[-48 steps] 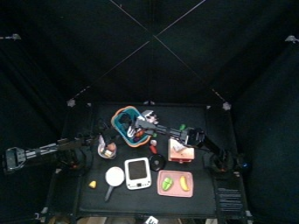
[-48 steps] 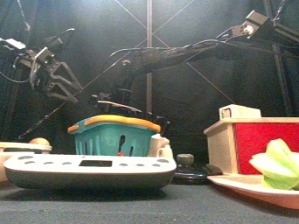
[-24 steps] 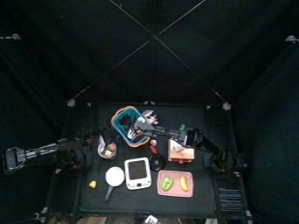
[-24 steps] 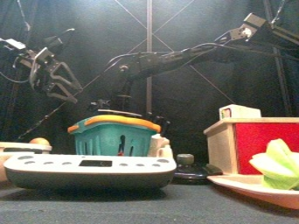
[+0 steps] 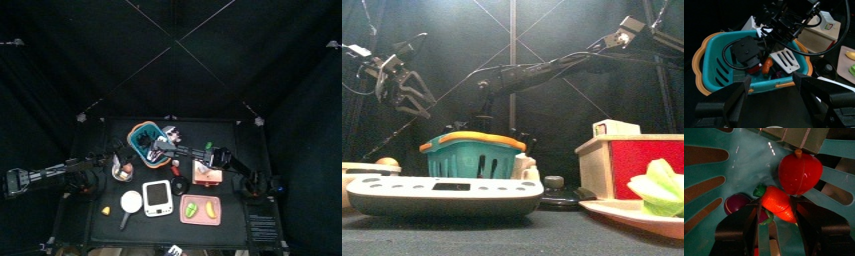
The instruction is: Grab carrot
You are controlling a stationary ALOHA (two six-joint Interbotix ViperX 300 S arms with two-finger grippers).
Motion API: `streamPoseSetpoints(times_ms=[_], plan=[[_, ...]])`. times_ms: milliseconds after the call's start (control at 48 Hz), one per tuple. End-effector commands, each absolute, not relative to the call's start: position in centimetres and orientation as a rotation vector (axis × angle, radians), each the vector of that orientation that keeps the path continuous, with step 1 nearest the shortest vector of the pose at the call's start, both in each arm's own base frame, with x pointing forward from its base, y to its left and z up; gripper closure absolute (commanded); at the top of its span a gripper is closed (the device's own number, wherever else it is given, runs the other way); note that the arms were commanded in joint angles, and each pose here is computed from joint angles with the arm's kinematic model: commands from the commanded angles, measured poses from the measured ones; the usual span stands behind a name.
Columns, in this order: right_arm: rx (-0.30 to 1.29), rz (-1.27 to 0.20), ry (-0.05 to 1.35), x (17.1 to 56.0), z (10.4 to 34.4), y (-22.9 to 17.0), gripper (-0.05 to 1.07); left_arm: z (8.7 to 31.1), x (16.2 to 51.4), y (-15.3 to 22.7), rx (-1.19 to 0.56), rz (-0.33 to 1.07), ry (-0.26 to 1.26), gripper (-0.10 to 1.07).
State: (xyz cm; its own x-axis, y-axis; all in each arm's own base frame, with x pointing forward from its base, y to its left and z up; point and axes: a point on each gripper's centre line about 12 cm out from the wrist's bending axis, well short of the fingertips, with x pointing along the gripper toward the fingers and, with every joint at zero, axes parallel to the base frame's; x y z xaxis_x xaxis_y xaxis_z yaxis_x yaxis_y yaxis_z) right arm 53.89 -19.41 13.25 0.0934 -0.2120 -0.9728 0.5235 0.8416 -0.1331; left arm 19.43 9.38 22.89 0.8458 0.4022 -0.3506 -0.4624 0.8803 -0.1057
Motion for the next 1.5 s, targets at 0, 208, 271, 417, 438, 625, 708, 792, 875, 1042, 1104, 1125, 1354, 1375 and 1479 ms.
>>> streamPoseSetpoints(times_ms=[0,208,271,417,438,625,708,792,875,1042,1104,1125,1354,1375,1479], plan=[[0.293,-0.56,1.356,53.6,14.2,-19.7,0.21,23.4,19.6,9.5,-0.183,0.46,0.314,-0.02],[0.293,-0.554,1.358,53.5,13.6,-19.6,0.21,23.4,19.6,9.5,-0.183,0.46,0.314,-0.02],[0.298,-0.553,1.361,53.5,13.4,-19.6,0.22,23.4,19.6,9.5,-0.183,0.46,0.316,-0.02],[0.311,-0.543,1.369,53.6,12.7,-19.5,0.26,23.4,19.6,9.5,-0.183,0.46,0.314,-0.02],[0.313,-0.542,1.369,53.6,12.6,-19.5,0.28,23.4,19.6,9.5,-0.183,0.46,0.314,-0.02],[0.316,-0.542,1.356,53.8,12.4,-19.6,0.41,23.4,19.6,9.5,-0.183,0.46,0.314,-0.02],[0.318,-0.546,1.343,53.9,13.0,-19.5,0.46,23.4,19.6,9.5,-0.183,0.46,0.314,-0.02],[0.31,-0.544,1.31,54.2,14.6,-19.3,0.5,23.4,19.6,9.5,-0.183,0.46,0.316,-0.02],[0.299,-0.543,1.27,54.5,16.5,-18.9,0.5,23.4,19.6,9.5,-0.183,0.46,0.314,-0.02],[0.262,-0.538,1.209,55.2,19.8,-18.0,0.5,23.4,19.6,9.5,-0.186,0.46,0.313,-0.02],[0.249,-0.548,1.205,55.2,20.5,-18.0,0.5,23.4,19.6,9.5,-0.186,0.46,0.313,-0.02],[0.245,-0.551,1.207,55.2,20.7,-18.0,0.5,23.3,19.6,9.5,-0.187,0.46,0.316,-0.02],[0.233,-0.563,1.227,55.1,21.5,-18.1,0.5,23.4,19.6,9.5,-0.186,0.46,0.315,-0.02],[0.232,-0.567,1.233,55.0,21.5,-18.2,0.5,23.4,19.6,9.5,-0.186,0.46,0.315,-0.02],[0.227,-0.572,1.266,54.7,21.1,-18.2,0.49,23.4,19.6,9.5,-0.186,0.46,0.315,-0.02]])
